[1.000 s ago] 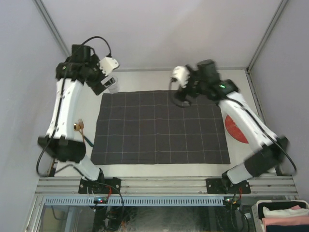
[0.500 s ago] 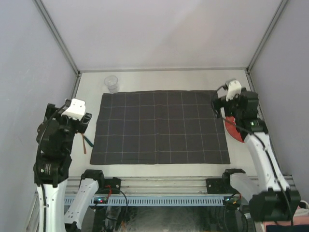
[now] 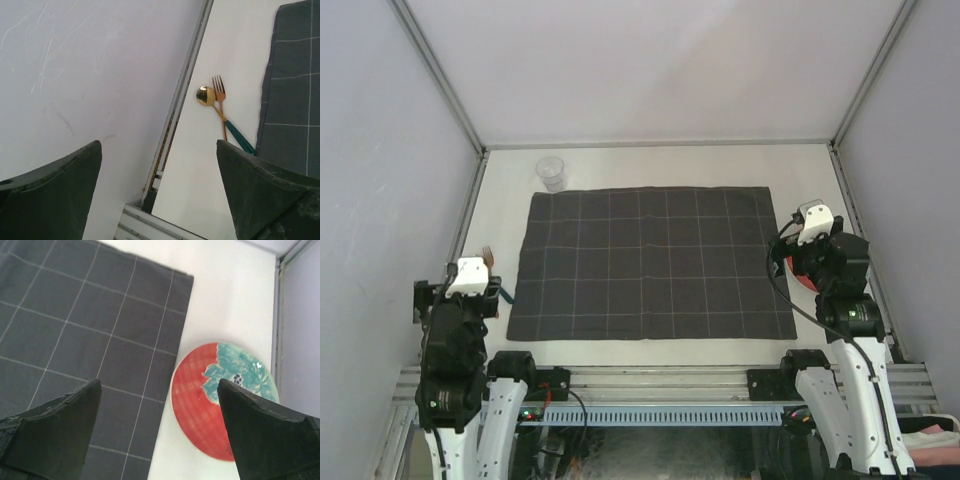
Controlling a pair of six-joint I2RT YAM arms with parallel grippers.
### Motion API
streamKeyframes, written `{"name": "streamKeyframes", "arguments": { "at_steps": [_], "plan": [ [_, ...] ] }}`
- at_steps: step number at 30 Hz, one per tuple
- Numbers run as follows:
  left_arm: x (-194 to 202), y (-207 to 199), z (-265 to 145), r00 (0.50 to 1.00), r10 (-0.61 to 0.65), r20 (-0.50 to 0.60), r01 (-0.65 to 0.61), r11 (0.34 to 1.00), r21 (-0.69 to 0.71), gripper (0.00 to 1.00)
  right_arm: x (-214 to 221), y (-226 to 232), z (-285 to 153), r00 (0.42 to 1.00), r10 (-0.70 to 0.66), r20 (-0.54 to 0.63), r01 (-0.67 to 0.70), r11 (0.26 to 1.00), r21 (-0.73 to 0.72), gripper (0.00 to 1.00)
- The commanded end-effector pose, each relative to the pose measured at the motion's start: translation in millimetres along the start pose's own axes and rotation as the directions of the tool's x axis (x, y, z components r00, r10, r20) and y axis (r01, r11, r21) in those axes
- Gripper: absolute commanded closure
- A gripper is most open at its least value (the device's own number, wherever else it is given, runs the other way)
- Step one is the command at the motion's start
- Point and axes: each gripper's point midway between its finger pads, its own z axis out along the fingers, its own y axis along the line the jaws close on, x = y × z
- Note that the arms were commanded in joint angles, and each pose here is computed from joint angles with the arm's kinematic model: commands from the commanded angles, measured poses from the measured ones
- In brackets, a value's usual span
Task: Set the dinner table for one person
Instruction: Flatten out the napkin at the center of the board, then pick up the plate at the center of the board.
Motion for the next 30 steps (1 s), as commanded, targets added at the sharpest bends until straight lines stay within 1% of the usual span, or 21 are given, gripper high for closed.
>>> {"name": "streamKeyframes", "arguments": {
  "at_steps": [1,3,6,8,11,13,15,17,19,22,25,28,30],
  "plan": [
    [18,0,-10,0.998,-0.055,-0.019,0.055,0.998,-0.028,0.0,27,-3,1,0.992,0.005,-0.127,-0.003,1.0,0.018,0.0],
    [28,-4,-11,0.998,-0.048,-0.026,0.048,0.999,-0.023,0.0,39,-5,-2,0.983,-0.035,-0.182,0.04,0.999,0.024,0.0],
    [44,-8,-10,0.998,-0.043,-0.053,0.041,0.998,-0.038,0.0,49,-17,-6,0.969,-0.1,-0.227,0.12,0.99,0.076,0.0],
    [54,-10,-8,0.996,-0.05,-0.071,0.046,0.997,-0.059,0.0,56,-24,-9,0.962,-0.116,-0.248,0.148,0.982,0.116,0.0],
    [64,1,-9,0.988,-0.139,-0.071,0.125,0.977,-0.173,0.0,61,-25,-12,0.96,-0.145,-0.238,0.179,0.975,0.128,0.0],
    [65,7,-14,0.984,-0.167,-0.062,0.151,0.966,-0.211,0.0,63,-25,-14,0.953,-0.181,-0.244,0.215,0.969,0.119,0.0],
    [66,13,-21,0.984,-0.171,-0.053,0.155,0.96,-0.234,0.0,74,-25,-15,0.924,-0.23,-0.305,0.268,0.959,0.089,0.0],
    [66,17,-28,0.988,-0.149,-0.048,0.133,0.963,-0.234,0.0,87,-23,-18,0.883,-0.285,-0.374,0.326,0.944,0.05,0.01],
    [66,15,-32,0.994,-0.104,-0.039,0.094,0.974,-0.207,0.0,94,-22,-23,0.844,-0.337,-0.416,0.379,0.925,0.02,0.0],
    [65,15,-36,0.998,-0.057,-0.031,0.051,0.982,-0.182,0.0,100,-15,-23,0.818,-0.368,-0.442,0.395,0.918,-0.034,0.0],
    [61,11,-35,0.999,-0.039,-0.017,0.036,0.988,-0.15,0.0,96,-8,-22,0.832,-0.371,-0.413,0.388,0.92,-0.045,0.0],
    [58,-13,-30,0.999,-0.044,-0.002,0.044,0.999,-0.021,0.0,87,-2,-20,0.858,-0.362,-0.365,0.373,0.927,-0.043,0.0],
    [58,-29,-26,0.999,-0.032,-0.012,0.033,0.998,0.062,0.0,82,3,-20,0.872,-0.357,-0.334,0.362,0.931,-0.048,0.0]
  ]
}}
